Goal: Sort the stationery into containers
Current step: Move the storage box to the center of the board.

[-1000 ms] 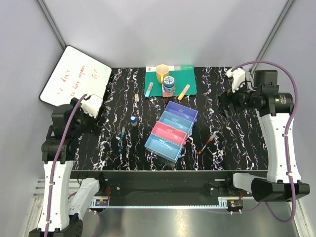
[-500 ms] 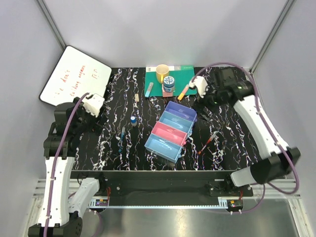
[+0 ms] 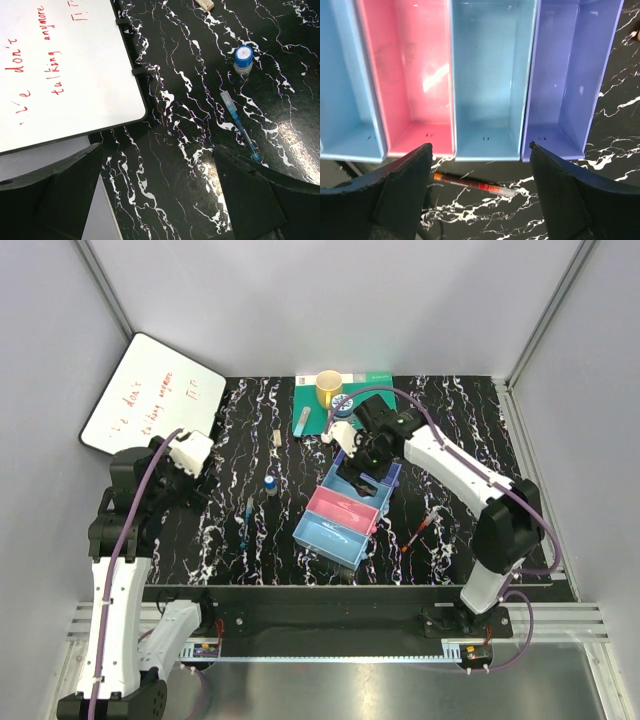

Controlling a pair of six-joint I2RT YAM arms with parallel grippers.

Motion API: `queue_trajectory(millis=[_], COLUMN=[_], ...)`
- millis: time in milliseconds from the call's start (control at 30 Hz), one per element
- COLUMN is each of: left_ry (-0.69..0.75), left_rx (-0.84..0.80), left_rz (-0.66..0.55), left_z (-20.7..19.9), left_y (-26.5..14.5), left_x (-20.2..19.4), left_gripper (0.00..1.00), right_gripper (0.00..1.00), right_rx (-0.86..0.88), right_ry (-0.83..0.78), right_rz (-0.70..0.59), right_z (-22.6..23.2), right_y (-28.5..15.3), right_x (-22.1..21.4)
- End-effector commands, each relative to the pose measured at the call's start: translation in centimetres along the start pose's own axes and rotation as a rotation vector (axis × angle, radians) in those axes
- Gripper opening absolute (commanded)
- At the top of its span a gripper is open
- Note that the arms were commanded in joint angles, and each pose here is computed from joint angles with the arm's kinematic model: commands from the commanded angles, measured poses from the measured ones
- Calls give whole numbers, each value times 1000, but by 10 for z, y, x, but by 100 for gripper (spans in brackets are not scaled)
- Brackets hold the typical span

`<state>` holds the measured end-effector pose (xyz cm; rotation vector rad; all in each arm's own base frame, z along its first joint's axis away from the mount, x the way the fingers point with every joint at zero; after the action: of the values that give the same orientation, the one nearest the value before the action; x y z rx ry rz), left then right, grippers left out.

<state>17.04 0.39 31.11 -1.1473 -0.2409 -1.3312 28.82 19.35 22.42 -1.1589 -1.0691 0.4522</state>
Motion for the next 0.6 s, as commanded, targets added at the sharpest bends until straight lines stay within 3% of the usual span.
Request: queue_trajectory(millis=[0, 167, 567], left_ry=[44, 69, 98], left_rx=[36, 50, 41], left_rz=[-42, -60, -52], left_z=[8, 12, 10], left_y=[-2, -7, -4], left_x=[9, 13, 9], left_gripper=[99, 99, 99], right_gripper=[84, 80, 80], right_rx=[-85, -91, -73], right_ry=[60, 81, 48], right_rz=[-20, 23, 57], right_z=[-9, -10, 21], right_y=[17, 46, 80], right_x=[13, 15, 31])
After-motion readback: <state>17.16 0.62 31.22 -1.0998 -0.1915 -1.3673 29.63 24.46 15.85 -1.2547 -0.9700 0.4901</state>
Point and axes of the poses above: each gripper's point midway between its finger pads, its own y axis out along the fingers, its own z axis along the line the jaws close on, x = y × z, the point moved 8 cm from there along -y, back along the fingers, and after that the axes turned 8 degrees about y, right-handed, at the moved point
